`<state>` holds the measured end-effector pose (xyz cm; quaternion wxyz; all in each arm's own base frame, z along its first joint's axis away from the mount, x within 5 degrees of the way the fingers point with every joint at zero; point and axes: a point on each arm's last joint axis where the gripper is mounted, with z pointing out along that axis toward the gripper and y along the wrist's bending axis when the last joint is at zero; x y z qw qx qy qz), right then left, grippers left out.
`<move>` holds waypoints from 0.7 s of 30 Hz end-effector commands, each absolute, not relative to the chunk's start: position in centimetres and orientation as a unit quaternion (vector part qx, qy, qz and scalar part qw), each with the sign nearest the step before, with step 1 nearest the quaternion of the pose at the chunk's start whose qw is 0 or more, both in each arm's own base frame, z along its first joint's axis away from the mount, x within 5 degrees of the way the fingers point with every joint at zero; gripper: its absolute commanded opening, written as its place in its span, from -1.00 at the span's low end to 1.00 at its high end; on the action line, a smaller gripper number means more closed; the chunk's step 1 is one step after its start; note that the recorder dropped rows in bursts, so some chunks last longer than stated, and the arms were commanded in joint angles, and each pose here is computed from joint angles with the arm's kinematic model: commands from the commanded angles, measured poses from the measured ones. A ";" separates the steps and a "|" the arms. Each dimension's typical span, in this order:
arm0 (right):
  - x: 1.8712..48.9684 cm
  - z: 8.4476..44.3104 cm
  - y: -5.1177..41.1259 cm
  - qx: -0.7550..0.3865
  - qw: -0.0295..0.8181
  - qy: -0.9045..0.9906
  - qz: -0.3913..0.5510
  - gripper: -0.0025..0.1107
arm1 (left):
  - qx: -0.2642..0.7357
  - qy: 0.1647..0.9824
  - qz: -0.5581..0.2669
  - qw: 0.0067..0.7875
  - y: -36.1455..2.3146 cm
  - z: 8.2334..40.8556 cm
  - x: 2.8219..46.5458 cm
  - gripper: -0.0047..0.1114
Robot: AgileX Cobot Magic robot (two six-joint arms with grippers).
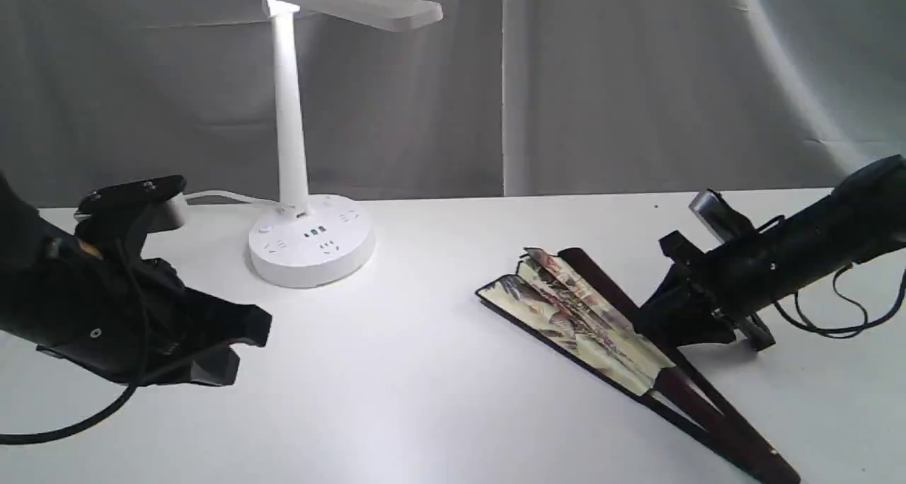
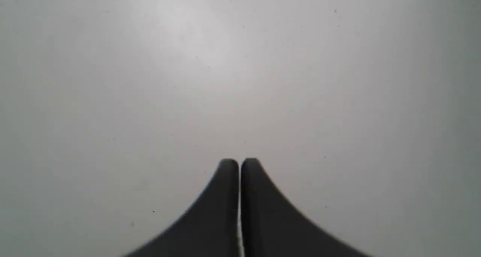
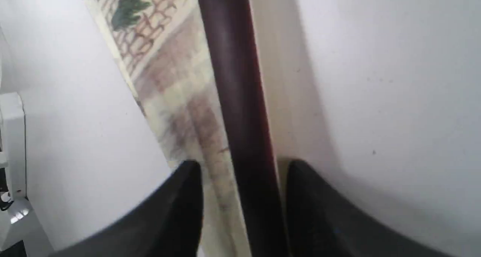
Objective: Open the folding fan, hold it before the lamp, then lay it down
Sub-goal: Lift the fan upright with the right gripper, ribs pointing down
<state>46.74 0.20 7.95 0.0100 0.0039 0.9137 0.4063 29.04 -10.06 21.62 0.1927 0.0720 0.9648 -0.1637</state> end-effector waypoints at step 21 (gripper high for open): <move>47.3 11.1 0.4 -0.014 0.075 0.907 0.415 -0.96 | 0.087 0.963 -0.168 0.194 -10.4 21.7 29.0 -0.91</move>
